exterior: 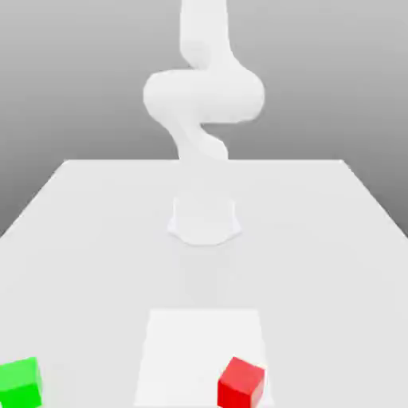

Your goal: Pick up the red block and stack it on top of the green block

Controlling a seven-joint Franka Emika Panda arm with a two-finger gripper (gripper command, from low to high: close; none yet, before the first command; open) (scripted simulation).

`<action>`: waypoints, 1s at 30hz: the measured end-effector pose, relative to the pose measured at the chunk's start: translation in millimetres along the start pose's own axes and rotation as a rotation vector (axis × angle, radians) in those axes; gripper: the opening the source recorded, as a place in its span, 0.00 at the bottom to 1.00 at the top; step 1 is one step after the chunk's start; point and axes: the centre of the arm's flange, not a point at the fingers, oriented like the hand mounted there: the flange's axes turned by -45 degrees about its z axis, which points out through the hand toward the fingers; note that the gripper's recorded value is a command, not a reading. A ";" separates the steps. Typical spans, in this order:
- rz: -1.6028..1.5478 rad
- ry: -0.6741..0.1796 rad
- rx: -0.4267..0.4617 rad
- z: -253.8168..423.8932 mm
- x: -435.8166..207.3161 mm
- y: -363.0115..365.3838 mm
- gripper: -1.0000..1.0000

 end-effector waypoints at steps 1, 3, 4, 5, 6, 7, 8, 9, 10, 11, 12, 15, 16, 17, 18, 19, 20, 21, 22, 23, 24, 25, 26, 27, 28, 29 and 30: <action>0.015 -0.030 -0.016 21.1 -0.6 -3.3 0.50; 0.045 -0.086 -0.044 61.2 -4.1 -8.7 0.50; 0.059 -0.114 -0.057 80.7 -7.0 -10.8 0.50; 0.073 -0.141 -0.069 100.0 -10.6 -12.8 0.50; 0.087 -0.168 -0.081 119.1 -14.9 -14.5 0.50; 0.101 -0.194 -0.092 137.9 -20.0 -16.0 0.50; 0.116 -0.221 -0.102 156.5 -25.7 -17.4 0.50; 0.130 -0.247 -0.112 174.8 -32.1 -18.6 0.50; 0.145 -0.274 -0.121 192.7 -39.2 -19.8 0.50; 0.159 -0.300 -0.129 210.3 -47.0 -20.8 0.50; 0.174 -0.326 -0.137 227.5 -55.4 -21.8 0.50; 0.220 -0.405 -0.155 276.4 -84.0 -24.9 0.50; 0.236 -0.431 -0.160 291.7 -94.6 -26.0 0.50; 0.252 -0.457 -0.164 306.4 -105.7 -27.2 0.50; 0.268 -0.483 -0.167 320.6 -117.2 -28.7 0.50; 0.284 -0.509 -0.170 334.1 -129.1 -30.2 0.50; 0.301 -0.536 -0.172 347.1 -141.4 -31.7 0.50; 0.318 -0.562 -0.173 359.4 -154.1 -33.8 0.50; 0.335 -0.588 -0.174 371.0 -167.0 -36.1 0.50; 0.354 -0.614 -0.174 382.0 -180.1 -38.3 0.50; 0.372 -0.641 -0.174 392.3 -193.4 -40.6 0.50; 0.392 -0.667 -0.172 402.0 -206.9 -43.3 0.50; 0.409 -0.691 -0.171 411.1 -219.9 -45.9 0.50; 0.419 -0.702 -0.170 420.8 -230.1 -47.2 0.50; 0.425 -0.708 -0.169 430.8 -239.5 -47.8 0.50; 0.427 -0.711 -0.169 440.9 -248.7 -48.0 0.50; 0.428 -0.713 -0.169 450.9 -258.2 -48.1 0.50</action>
